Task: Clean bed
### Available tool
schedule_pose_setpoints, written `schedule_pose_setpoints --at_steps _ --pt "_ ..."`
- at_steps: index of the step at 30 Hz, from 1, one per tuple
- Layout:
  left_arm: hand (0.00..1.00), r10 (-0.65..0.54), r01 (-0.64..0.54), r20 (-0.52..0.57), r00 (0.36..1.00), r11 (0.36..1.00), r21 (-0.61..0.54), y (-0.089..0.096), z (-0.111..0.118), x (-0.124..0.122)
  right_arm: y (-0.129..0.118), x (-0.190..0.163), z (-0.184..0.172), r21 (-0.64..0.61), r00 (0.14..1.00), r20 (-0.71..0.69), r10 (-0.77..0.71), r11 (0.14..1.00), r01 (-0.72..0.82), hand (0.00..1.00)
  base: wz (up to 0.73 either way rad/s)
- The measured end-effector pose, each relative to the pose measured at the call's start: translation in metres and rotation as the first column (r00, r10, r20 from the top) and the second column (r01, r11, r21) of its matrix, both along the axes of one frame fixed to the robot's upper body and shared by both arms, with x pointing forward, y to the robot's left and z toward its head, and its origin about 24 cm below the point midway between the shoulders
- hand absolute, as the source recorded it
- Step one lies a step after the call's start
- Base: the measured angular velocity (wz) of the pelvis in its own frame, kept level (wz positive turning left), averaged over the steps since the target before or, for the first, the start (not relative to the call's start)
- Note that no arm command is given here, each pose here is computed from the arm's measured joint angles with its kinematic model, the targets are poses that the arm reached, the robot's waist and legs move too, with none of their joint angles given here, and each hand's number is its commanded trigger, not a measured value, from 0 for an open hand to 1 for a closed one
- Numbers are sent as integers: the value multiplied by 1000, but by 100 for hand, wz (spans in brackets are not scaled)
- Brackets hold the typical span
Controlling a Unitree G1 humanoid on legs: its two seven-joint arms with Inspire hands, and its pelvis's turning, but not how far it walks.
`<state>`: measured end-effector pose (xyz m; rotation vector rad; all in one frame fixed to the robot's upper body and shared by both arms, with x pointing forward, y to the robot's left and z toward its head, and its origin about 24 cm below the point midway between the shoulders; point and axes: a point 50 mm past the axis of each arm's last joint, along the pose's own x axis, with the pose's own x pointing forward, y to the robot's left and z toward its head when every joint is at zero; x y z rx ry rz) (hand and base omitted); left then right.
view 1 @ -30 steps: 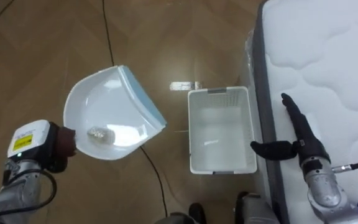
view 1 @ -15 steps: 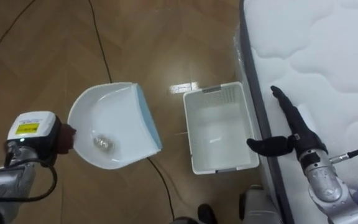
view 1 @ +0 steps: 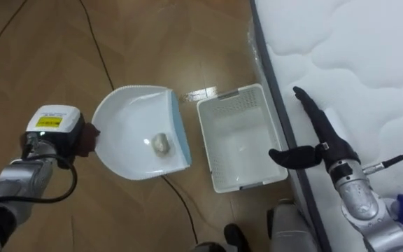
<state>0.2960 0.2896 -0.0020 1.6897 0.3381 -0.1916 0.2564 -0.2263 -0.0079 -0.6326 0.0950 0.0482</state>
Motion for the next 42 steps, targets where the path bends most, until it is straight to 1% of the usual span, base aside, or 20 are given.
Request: schedule_pose_setpoints --at_steps 3,10,19,24,32,37,40,42 --pt "100 10 -10 -11 1000 1000 4 1 0 0 0 0 0 3 1000 2 5 1000 -5 0 -7" --pt "100 -7 7 11 1000 1000 0 -3 7 7 1 0 0 6 1000 -8 21 1000 -21 0 0" --pt "100 16 -15 -66 998 1000 6 1 6 5 3 0 0 9 999 -9 33 999 -33 0 0" --pt "100 37 -35 -100 994 999 28 10 9 4 4 0 0 12 999 -11 37 999 -37 0 0" --pt "100 44 -41 -95 995 999 33 11 9 4 3 -1 -2 14 999 -16 33 999 -33 0 0" --pt "100 42 -41 -66 997 999 25 11 10 3 2 -2 -3 15 1000 -10 22 1000 -21 0 -17" --pt "100 29 -30 -52 998 999 -16 10 4 -5 1 -10 -10 18 999 -37 14 1000 -13 0 -64" --pt "100 55 -57 -20 998 995 -85 17 -4 -22 3 -14 -14 30 998 -54 11 1000 -9 0 -93"
